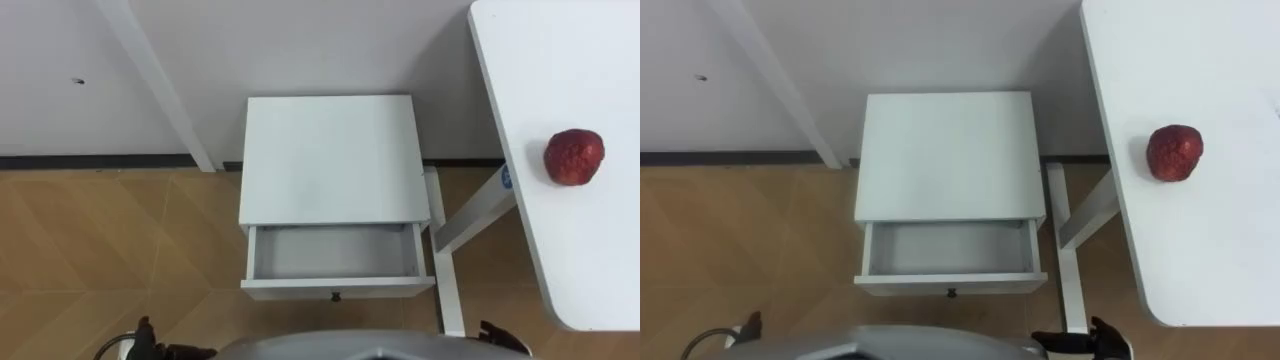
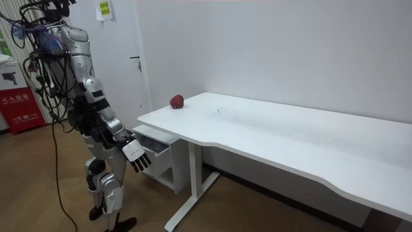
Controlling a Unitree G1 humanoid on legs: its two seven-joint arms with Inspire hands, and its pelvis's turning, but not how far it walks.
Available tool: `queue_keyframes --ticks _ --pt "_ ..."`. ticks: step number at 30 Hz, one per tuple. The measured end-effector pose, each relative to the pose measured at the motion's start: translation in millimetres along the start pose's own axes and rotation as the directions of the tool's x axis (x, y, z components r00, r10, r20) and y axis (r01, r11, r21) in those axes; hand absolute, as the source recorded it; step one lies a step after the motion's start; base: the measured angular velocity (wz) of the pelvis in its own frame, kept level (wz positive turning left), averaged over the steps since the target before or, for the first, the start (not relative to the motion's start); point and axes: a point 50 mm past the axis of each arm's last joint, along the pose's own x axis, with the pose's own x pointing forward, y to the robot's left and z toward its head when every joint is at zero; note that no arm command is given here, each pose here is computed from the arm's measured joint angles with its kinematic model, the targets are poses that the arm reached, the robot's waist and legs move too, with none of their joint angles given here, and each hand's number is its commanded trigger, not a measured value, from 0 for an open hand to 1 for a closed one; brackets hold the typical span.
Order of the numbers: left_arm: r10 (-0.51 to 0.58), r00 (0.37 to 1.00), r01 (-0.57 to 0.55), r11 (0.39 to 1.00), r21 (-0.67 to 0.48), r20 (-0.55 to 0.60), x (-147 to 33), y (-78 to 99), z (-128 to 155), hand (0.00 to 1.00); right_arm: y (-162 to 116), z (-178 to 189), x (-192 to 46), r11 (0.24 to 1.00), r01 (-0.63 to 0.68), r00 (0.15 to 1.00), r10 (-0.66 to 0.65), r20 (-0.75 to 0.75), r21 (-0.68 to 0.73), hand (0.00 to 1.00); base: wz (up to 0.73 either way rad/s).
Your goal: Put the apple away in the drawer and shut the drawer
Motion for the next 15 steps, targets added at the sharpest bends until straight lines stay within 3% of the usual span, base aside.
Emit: queue_keyframes --ticks 10,15 --pt "0.006 0.998 -0.013 0.994 -0.108 -0.059 -1.5 0.8 -10 0.00 -4 -2 0 0.996 0.061 0.998 -0.060 -0.015 0.067 0.00 0.00" --pt "0.007 0.996 -0.019 0.991 -0.135 -0.084 -2.8 3.5 -17 0.00 -22 -2 -1 0.915 0.224 0.975 -0.212 -0.072 0.335 0.00 -0.02"
